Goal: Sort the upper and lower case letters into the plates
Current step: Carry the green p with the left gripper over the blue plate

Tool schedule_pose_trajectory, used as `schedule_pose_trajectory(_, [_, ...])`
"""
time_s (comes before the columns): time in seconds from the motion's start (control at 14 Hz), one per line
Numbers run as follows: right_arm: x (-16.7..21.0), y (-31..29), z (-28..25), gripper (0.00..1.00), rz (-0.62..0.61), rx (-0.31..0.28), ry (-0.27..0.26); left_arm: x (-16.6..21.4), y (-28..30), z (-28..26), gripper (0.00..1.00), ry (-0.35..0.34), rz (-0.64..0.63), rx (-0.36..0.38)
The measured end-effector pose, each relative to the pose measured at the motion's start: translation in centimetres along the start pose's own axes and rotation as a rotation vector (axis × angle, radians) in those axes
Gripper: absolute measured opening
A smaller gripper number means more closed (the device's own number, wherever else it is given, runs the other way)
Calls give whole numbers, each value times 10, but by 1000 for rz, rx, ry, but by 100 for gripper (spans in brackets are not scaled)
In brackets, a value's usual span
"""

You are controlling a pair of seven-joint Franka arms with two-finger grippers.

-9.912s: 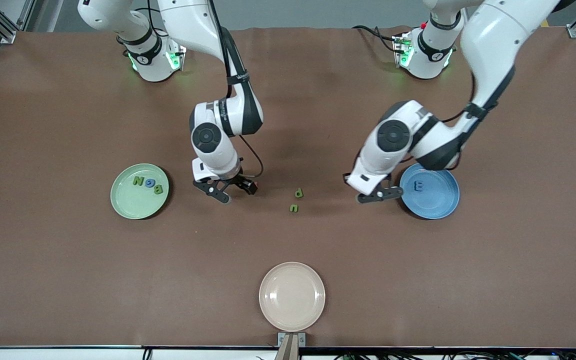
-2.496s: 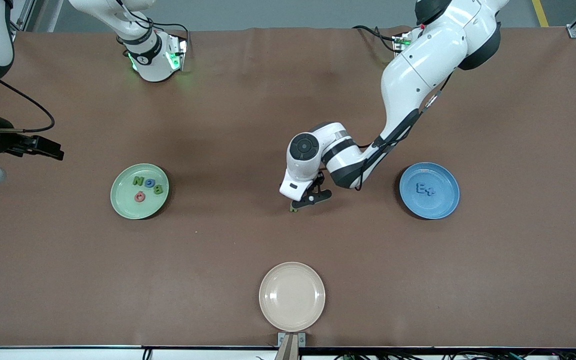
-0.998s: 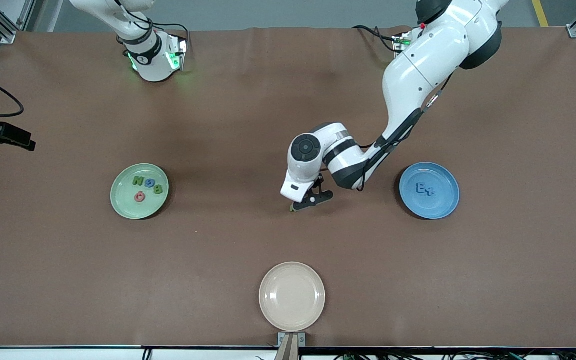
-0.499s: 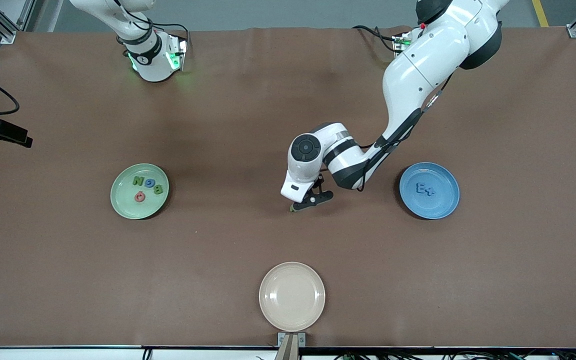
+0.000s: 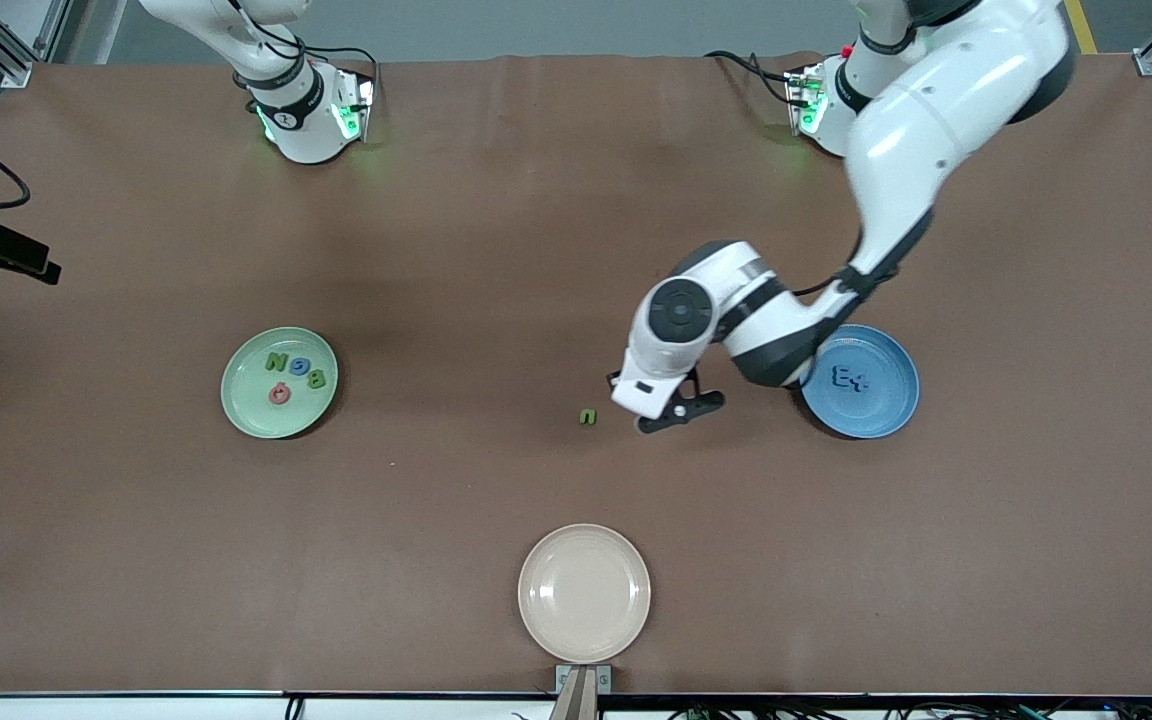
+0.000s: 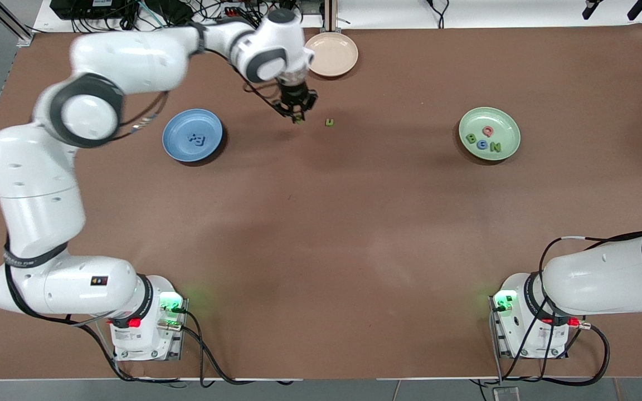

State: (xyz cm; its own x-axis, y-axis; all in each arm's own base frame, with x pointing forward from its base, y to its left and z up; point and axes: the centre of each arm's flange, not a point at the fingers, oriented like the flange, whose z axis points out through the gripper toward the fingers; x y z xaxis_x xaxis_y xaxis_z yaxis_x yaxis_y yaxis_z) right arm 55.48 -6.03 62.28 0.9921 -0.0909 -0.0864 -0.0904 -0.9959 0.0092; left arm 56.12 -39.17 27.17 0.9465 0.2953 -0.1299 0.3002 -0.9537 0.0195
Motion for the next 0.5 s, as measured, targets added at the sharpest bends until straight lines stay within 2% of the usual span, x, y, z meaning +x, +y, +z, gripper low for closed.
schedule_pose_trajectory(0.21, [-10, -1, -12, 100, -3, 4, 16, 15, -77, -29, 29, 4, 67, -4])
schedule_pose_trajectory(0.5, [-23, -4, -24, 100, -10, 7, 18, 26, -176, -26, 29, 28, 186, 36])
